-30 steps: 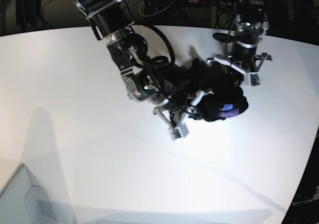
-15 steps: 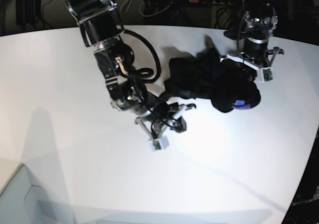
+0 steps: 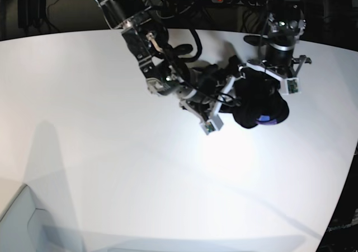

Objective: Layout the t-shirt on the table in an organized manner, then fold the t-shirt properly
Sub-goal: 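Lift and shake the shirt, pulling the right gripper away from the left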

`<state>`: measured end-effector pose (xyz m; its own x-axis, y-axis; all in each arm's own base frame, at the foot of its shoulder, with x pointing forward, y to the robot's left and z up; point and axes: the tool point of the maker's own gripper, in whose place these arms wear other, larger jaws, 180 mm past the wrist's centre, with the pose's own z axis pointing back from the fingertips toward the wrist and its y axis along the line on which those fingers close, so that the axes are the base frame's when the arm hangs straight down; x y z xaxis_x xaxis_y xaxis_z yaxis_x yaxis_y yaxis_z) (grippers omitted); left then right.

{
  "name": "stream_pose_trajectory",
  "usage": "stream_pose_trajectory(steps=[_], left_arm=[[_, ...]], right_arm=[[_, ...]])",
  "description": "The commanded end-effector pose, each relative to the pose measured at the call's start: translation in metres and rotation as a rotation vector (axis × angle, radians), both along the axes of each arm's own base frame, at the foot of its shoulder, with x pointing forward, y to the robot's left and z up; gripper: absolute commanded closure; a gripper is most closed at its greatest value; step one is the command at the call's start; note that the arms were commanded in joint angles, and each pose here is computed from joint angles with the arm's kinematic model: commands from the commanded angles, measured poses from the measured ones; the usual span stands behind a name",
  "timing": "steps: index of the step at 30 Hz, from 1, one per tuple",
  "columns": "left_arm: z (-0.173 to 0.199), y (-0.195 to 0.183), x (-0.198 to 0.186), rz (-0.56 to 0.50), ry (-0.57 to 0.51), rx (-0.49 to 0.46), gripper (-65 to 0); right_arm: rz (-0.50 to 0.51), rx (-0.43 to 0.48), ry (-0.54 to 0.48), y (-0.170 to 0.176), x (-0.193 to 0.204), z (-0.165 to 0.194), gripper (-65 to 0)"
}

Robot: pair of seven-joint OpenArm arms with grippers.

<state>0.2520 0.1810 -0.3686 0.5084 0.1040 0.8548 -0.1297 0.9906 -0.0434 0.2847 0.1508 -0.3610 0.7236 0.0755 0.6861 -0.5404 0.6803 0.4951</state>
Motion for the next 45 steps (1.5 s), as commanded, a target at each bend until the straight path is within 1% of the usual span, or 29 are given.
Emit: stream_pose_trajectory(steps=[1, 7, 12, 15, 18, 22, 31, 34, 36, 37, 39, 45], left_arm=[[0.010, 0.000, 0.004, -0.007, -0.037, 0.005, -0.3], [0.006, -0.026, 0.005, -0.055, -0.031, -0.033, -0.3], [-0.001, -0.065, -0.002, -0.153, -0.006, -0.072, -0.3], [-0.008, -0.075, -0.007, -0.175, 0.016, -0.083, -0.3], [-0.019, -0.075, -0.012, -0.176, 0.047, -0.083, -0.3], [-0.024, -0.074, -0.018, -0.173, 0.065, -0.083, -0.3], [-0.021, -0.073, -0.014, -0.172, 0.057, -0.082, -0.3], [-0.021, -0.073, -0.014, -0.172, 0.057, -0.082, -0.3], [-0.022, -0.073, -0.014, -0.172, 0.057, -0.082, -0.3], [-0.022, -0.073, -0.014, -0.172, 0.057, -0.082, -0.3], [-0.022, -0.073, -0.014, -0.172, 0.057, -0.082, -0.3], [-0.022, -0.072, -0.014, -0.171, 0.057, -0.078, -0.3]], right_arm=[[-0.004, 0.052, -0.043, 0.009, 0.006, 0.019, -32.3], [-0.003, 0.043, -0.014, 0.009, 0.001, 0.008, -32.8], [-0.005, 0.023, 0.019, 0.007, -0.001, -0.006, -32.8], [-0.006, 0.025, 0.016, 0.007, -0.001, -0.006, -32.9], [-0.007, 0.024, -0.005, 0.007, 0.008, 0.001, -32.9], [-0.007, 0.023, -0.028, 0.007, 0.016, 0.007, -32.9], [-0.003, 0.023, -0.049, 0.008, 0.022, 0.013, -32.9], [-0.021, 0.044, -0.068, 0.009, 0.025, 0.016, -32.7], [-0.029, 0.042, -0.058, 0.008, 0.024, 0.008, -32.3], [-0.032, 0.041, -0.055, 0.008, 0.025, 0.006, -31.9], [-0.039, 0.037, -0.047, 0.008, 0.026, -0.001, -28.7], [-0.050, 0.033, -0.036, 0.006, 0.026, -0.010, -16.5]])
